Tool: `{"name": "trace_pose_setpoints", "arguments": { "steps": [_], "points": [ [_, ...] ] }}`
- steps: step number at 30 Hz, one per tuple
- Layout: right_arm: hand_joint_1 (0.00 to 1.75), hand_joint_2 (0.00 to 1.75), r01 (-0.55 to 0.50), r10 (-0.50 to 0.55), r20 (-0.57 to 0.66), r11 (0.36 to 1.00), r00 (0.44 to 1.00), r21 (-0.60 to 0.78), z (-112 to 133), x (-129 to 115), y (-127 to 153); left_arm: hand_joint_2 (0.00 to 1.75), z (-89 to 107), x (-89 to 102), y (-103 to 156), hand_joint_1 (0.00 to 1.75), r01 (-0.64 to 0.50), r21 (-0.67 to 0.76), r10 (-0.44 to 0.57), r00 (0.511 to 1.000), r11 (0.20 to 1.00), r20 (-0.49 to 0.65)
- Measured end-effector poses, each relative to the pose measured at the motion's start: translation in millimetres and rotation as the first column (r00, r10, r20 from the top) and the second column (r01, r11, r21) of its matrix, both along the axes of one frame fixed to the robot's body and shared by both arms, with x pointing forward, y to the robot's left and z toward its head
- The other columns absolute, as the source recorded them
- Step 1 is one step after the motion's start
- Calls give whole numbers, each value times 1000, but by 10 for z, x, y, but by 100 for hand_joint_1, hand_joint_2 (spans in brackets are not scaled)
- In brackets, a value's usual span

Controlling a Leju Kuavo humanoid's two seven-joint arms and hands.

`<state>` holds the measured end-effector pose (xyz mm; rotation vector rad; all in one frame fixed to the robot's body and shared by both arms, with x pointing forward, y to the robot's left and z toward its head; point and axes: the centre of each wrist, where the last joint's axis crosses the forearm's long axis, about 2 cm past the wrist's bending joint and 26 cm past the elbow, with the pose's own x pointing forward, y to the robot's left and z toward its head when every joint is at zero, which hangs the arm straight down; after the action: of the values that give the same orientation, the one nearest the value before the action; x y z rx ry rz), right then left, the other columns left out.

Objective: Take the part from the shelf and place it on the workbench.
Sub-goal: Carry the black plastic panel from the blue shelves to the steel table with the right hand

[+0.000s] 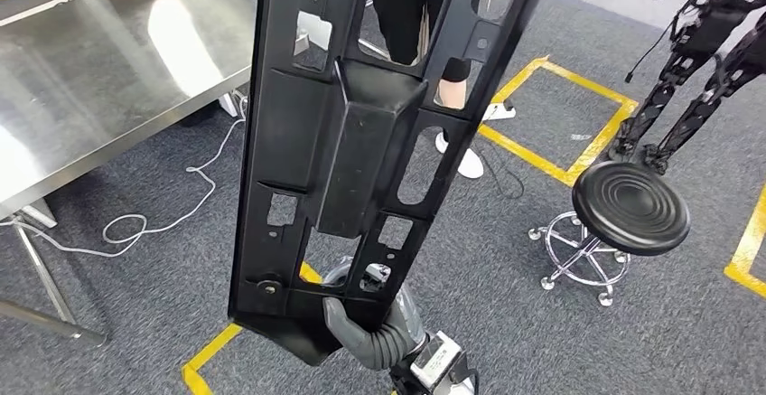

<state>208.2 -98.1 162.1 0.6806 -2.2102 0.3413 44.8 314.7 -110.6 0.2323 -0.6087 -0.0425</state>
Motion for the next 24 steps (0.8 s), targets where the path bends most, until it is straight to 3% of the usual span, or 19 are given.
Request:
{"name": "trace_pose_setpoints", "arguments": {
  "steps": [10,24],
  "points": [
    [175,175,43,-43,-4,999,999,2,-89,-96,-87,175,-3,-10,-38,0,41,-15,-41,999,999,21],
    [175,175,35,-35,4,999,999,-5,-84,-68,-104,175,1,20,-40,0,26,-11,-26,999,1000,21]
  ]
}}
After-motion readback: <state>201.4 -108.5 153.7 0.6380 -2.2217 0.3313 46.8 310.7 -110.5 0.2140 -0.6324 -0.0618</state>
